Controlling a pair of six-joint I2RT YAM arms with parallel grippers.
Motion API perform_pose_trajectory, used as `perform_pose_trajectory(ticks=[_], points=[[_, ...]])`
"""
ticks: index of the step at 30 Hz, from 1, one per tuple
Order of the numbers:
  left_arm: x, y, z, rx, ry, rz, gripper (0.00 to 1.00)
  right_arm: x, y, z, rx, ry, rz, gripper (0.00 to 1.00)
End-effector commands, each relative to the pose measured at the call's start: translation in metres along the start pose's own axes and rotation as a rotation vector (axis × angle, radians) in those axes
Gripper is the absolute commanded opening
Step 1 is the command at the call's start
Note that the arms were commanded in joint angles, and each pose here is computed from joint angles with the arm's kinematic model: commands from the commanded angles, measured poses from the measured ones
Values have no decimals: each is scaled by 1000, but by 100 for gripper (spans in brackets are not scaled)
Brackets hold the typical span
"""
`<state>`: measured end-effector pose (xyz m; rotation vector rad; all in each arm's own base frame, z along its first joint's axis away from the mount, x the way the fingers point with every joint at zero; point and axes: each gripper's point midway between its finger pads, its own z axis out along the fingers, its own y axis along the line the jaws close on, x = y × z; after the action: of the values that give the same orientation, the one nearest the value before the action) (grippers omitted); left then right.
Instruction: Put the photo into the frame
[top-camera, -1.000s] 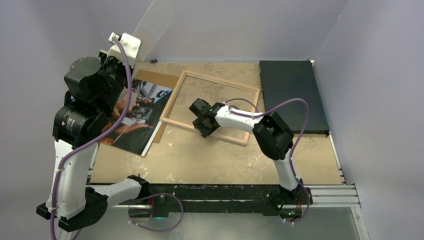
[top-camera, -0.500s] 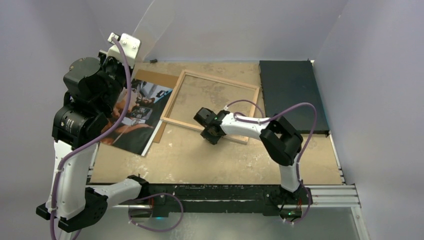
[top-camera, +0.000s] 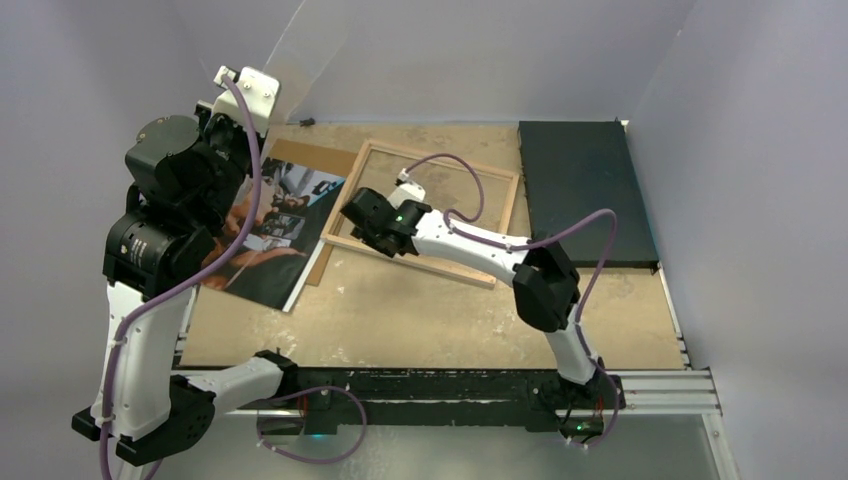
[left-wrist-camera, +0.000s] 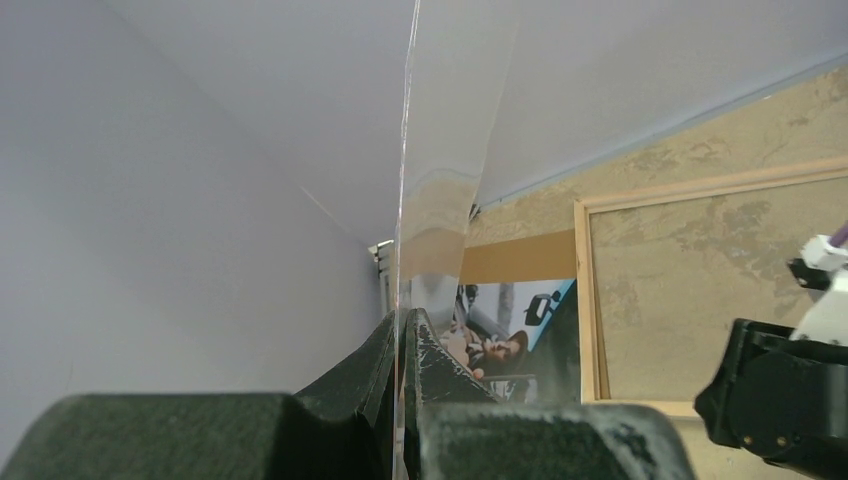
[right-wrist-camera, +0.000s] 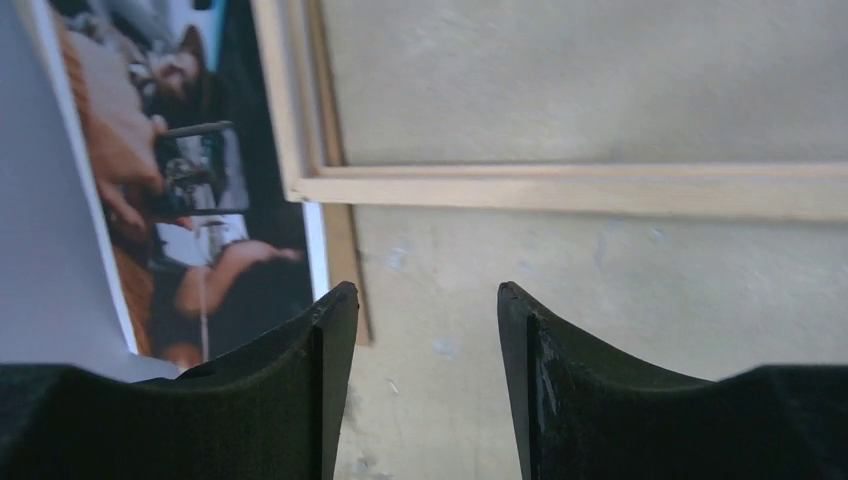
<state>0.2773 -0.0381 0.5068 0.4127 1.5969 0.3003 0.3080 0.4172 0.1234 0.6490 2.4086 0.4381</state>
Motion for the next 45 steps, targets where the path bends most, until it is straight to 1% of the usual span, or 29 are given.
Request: perform_pose_trajectory(ticks=[1,4,7,12,15,19,23,26,29,32,36,41,43,44,45], points=[[-22,19,-10,-66,-81,-30,0,-17,27,31,-41,-94,-131,57],[-22,22,-13,-76,-83,-23,0,-11,41,56,-34,-86,-209,57],[-21,24,-14,-81,-80,-18,0,-7,45,74,-22,-92,-250,57],[-21,25,-16,-85,-78,-16,0,-19,51,78,-72,-134,-254,57],[-20,25,-16,-84,-77,-16,0,-21,50,79,-87,-130,-254,57],[-19,23,-14,-82,-74,-21,0,-9,51,95,-106,-85,-293,53],[-17,24,-15,-88,-70,-12,0,17,52,116,-133,-8,-355,48],[-18,26,-16,-96,-73,-8,0,34,45,119,-138,55,-388,43],[-19,27,-16,-96,-78,-7,0,47,38,113,-153,86,-436,42],[-19,26,-16,-92,-79,-9,0,61,36,97,-197,113,-504,40],[-21,25,-16,-85,-86,-19,0,88,26,73,-235,158,-639,39],[-21,22,-17,-71,-89,-26,0,117,-3,44,-225,230,-791,37],[-21,21,-16,-67,-88,-26,0,115,-20,36,-175,221,-824,39],[-20,20,-16,-65,-86,-25,0,110,-27,30,-148,218,-822,43],[-18,19,-15,-61,-85,-27,0,104,-32,22,-130,215,-811,50]])
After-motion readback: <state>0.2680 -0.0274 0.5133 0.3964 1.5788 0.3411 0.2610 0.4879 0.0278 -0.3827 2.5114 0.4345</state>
